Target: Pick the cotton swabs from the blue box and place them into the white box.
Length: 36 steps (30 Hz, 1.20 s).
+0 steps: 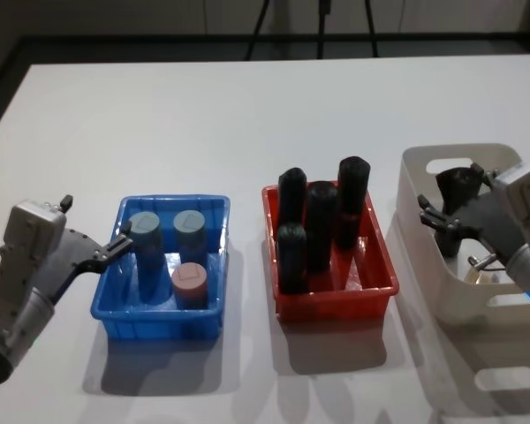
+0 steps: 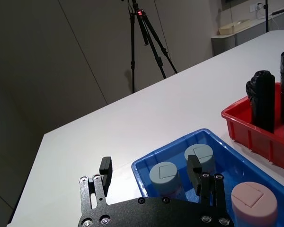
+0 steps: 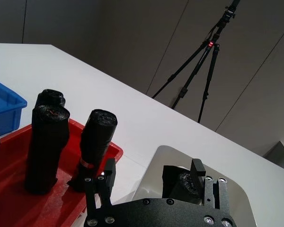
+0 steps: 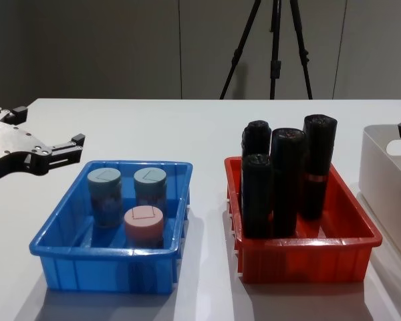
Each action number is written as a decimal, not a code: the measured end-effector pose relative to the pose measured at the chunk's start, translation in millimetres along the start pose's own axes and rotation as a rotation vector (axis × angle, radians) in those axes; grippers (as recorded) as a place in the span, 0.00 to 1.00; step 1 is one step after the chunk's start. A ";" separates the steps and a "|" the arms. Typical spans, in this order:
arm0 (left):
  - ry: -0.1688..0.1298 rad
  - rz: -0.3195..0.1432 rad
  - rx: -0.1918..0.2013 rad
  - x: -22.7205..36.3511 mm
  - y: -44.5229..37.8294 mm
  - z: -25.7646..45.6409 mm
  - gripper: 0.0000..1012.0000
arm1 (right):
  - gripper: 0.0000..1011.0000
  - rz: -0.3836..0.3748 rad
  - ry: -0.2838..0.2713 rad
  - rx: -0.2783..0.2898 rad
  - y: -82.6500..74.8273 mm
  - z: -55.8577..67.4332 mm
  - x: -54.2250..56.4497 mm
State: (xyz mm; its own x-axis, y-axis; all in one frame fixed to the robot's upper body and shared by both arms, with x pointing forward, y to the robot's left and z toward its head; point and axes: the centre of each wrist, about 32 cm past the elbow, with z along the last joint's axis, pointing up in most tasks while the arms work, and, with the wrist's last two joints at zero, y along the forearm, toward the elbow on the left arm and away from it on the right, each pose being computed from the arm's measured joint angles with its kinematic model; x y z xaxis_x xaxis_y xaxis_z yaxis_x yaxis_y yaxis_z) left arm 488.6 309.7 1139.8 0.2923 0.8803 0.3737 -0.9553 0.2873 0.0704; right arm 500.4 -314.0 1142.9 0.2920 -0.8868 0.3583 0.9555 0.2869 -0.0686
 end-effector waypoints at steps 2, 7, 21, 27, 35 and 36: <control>0.000 0.000 0.000 0.0 0.0 0.0 0.99 | 0.99 0.001 -0.004 0.001 -1.9 0.0 -2.1; 0.000 0.000 0.000 0.0 0.0 0.0 0.99 | 0.99 0.001 -0.013 0.000 -7.2 -0.3 -6.7; 0.000 0.000 0.000 0.0 0.0 0.0 0.99 | 0.99 0.001 -0.016 0.000 -9.8 -0.7 -8.6; 0.000 0.000 0.000 0.0 0.0 0.0 0.99 | 0.99 0.001 -0.017 0.000 -9.8 -0.7 -8.4; 0.000 0.000 0.000 0.0 0.0 0.0 0.99 | 0.99 0.001 -0.017 -0.001 -9.8 -0.7 -8.4; 0.000 0.000 0.000 0.0 0.0 0.0 0.99 | 0.99 0.001 -0.017 -0.001 -9.9 -0.8 -8.4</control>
State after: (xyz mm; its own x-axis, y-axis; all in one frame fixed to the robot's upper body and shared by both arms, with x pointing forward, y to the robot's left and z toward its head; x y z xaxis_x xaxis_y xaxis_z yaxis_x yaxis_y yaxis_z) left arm 488.6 309.7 1139.8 0.2923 0.8803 0.3738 -0.9552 0.2873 0.0704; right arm 488.6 -309.6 1139.8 0.2923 -0.8803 0.3738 0.9552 0.2875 -0.0699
